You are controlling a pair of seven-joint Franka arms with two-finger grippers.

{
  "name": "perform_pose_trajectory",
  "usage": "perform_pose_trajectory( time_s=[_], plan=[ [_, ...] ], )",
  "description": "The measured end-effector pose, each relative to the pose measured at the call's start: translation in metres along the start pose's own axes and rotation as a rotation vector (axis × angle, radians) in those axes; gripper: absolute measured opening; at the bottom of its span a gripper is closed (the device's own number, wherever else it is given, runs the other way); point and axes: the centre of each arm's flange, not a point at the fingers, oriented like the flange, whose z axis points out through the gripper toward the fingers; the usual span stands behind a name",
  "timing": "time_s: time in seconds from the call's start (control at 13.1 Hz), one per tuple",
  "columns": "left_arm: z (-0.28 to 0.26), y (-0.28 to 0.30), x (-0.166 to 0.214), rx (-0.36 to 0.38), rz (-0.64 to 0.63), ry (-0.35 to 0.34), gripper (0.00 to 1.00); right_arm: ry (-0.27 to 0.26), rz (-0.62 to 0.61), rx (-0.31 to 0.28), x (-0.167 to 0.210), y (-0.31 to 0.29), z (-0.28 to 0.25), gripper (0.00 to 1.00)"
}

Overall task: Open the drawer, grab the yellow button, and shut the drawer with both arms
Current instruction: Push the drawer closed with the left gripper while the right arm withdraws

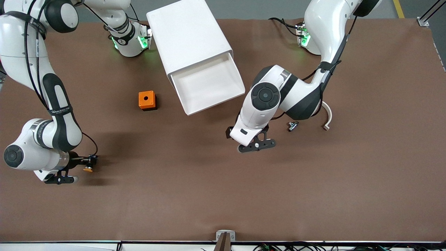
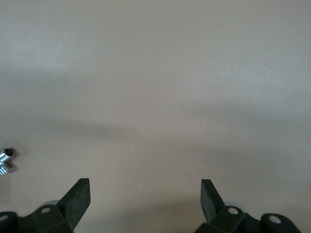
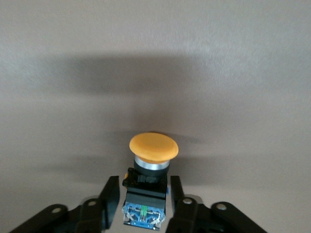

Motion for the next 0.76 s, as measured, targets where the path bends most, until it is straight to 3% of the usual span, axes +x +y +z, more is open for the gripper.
perform_pose_trajectory(
  time_s=[0.15,0.38,0.76],
  plan=[
    [0.011,0.012,-0.016,0.013,0.002,-0.014,1.00,0.021,-0.004,-0.003,0.005,-0.001,-0.019,0.74],
    [0.033,0.025,-0.037,0.041,0.006,-0.041,1.00,0.008,-0.023,0.001,0.000,-0.015,-0.086,1.00],
    [0.046,0.040,-0.070,0.100,0.013,-0.087,1.00,0.072,-0.060,-0.016,-0.026,-0.061,-0.206,1.00]
  ],
)
